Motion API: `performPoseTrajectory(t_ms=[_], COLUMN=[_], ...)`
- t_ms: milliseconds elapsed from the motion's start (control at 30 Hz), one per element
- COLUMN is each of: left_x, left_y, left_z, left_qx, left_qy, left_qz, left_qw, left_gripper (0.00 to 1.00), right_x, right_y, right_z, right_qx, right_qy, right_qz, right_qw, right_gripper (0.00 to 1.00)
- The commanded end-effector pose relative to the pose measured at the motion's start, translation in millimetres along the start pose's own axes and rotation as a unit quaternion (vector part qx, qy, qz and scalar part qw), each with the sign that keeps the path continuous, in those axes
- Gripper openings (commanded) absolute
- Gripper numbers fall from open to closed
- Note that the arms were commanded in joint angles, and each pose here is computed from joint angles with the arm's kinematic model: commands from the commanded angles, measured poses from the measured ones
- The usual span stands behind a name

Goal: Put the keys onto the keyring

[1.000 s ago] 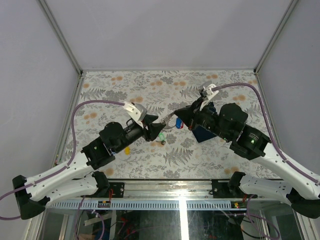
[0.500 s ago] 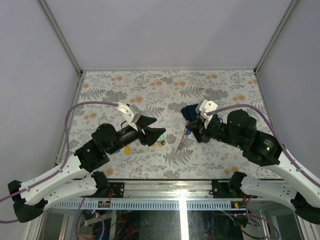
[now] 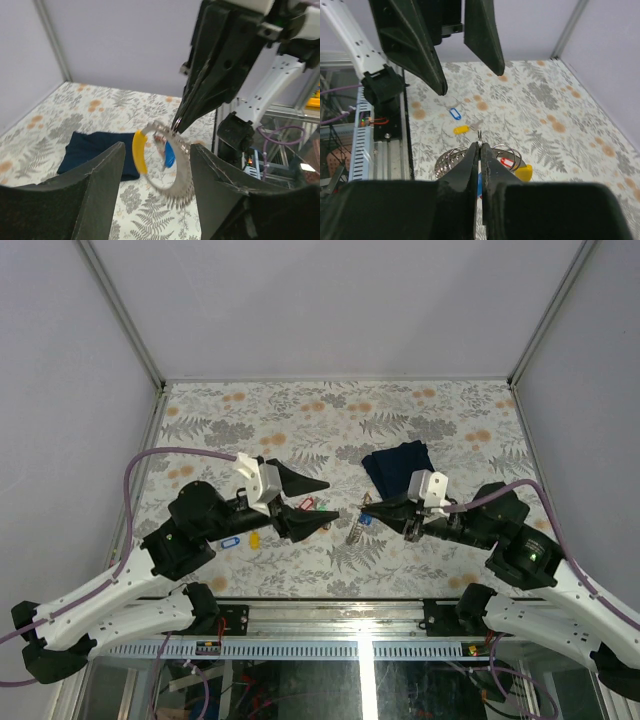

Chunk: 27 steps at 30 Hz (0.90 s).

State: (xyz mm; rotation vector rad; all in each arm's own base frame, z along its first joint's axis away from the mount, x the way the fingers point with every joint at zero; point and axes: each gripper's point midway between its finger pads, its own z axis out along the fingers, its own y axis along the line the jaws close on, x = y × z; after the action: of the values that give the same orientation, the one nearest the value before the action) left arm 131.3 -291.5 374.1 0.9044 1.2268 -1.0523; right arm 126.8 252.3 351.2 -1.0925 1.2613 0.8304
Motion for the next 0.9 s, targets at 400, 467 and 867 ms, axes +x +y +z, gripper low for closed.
performPoseTrajectory(t_ms=[400,467,867], left_x=[-69,-69,-78], left_y=[-69,-66,-64], left_z=[-12,-12,-6], left_qx=[0.195,0.183,0.178], left_qy=[-0.102,-0.106,-0.133], left_qz=[0.076,0.075,0.064], left_qw=[0.973,0.975,0.973], left_gripper=[0.36,0.35,0.29], right_x=[-98,-103,-108], right_y=[39,40,41], right_z=[-5,-6,3], right_qx=[-0.111,-0.115,-0.130], right_qy=[-0.252,-0.262,-0.267], right_qz=[-0.054,-0.054,-0.049], right_qw=[0.960,0.957,0.954], right_gripper=[0.00,0.00,0.00])
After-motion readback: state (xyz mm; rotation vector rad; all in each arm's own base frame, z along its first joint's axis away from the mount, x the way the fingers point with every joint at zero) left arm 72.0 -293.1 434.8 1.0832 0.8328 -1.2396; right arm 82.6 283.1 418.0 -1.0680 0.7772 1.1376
